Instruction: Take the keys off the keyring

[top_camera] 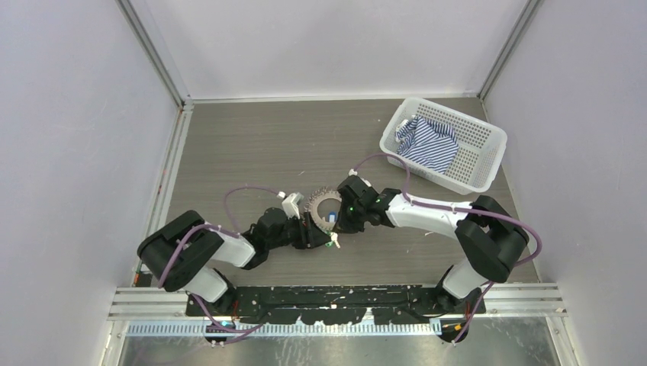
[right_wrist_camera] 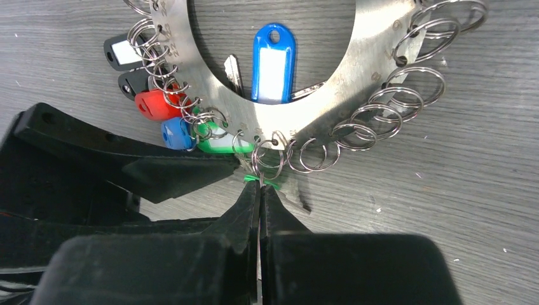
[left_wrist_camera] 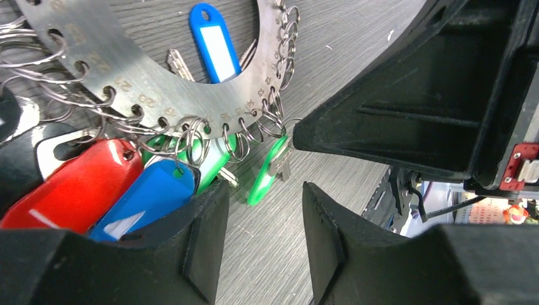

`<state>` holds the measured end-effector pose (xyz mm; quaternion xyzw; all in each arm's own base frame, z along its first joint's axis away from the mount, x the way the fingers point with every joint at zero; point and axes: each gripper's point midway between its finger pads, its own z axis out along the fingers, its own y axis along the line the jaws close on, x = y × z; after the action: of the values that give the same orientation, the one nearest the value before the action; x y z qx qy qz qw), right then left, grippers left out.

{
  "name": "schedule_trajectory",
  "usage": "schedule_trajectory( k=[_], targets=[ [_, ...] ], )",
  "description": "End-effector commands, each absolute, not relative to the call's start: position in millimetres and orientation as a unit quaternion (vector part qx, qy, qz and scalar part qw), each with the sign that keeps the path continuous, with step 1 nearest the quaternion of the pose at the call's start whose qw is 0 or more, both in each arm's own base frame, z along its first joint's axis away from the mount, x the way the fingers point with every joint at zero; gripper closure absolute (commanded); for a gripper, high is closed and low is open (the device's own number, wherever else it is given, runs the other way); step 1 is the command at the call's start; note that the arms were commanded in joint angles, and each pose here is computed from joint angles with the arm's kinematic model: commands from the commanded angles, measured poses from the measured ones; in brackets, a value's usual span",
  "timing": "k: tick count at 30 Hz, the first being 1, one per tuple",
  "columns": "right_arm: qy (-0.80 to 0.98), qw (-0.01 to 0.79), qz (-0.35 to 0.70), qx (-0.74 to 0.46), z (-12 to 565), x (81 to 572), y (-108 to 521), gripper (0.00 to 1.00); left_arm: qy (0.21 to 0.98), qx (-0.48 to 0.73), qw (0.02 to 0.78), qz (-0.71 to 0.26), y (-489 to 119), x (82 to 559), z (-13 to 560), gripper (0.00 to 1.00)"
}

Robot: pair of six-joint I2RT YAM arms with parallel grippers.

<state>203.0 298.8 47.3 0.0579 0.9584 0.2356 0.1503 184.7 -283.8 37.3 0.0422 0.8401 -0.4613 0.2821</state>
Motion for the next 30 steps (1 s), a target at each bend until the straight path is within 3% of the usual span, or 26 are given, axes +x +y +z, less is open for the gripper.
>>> schedule_trajectory(
  k=[1, 30],
  targets=[
    [0.948, 0.151, 0.272, 0.068, 64, 210, 310, 0.99, 0.805, 0.055, 0.310, -0.503, -295, 187, 54, 0.54],
    [0.940, 0.156, 0.293, 0.073, 97, 221, 315, 0.99, 0.744, 0.040, 0.344, -0.571, -311, 196, 79, 0.58]
  ],
)
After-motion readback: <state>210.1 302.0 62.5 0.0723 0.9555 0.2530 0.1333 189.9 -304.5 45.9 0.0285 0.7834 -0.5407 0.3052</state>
